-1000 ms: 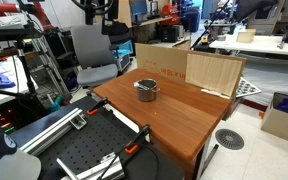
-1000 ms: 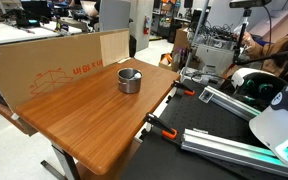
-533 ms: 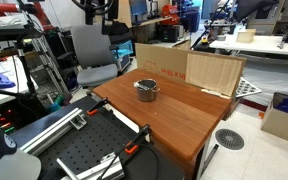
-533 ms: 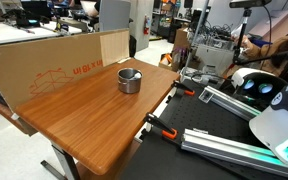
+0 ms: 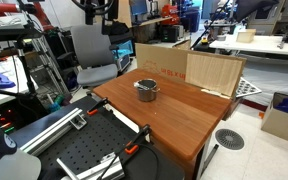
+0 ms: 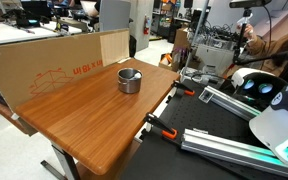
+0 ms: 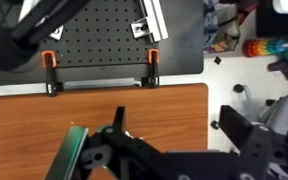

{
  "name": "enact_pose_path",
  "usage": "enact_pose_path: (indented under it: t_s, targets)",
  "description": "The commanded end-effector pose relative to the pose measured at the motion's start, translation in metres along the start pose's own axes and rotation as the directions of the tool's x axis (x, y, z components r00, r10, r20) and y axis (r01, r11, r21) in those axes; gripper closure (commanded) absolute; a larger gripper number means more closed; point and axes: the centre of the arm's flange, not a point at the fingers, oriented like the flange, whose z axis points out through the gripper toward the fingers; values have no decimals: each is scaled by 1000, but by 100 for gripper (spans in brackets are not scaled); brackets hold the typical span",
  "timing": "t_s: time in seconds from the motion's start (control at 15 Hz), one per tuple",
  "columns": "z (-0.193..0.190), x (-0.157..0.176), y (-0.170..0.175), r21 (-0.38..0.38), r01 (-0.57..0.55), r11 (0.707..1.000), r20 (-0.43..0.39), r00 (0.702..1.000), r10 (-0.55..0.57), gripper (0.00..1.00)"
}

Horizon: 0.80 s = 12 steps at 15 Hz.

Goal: Remove the marker from the silver pot on the table

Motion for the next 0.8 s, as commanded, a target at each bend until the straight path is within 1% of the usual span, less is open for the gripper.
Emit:
enact_pose_path:
  t_s: [0.0, 0.67, 0.73]
  targets:
    - [0, 0, 0, 0, 0, 1000, 0, 1000, 0, 0]
    - [0, 0, 0, 0, 0, 1000, 0, 1000, 0, 0]
    - [0, 3, 1, -13, 6, 1000, -8, 1000, -6, 0]
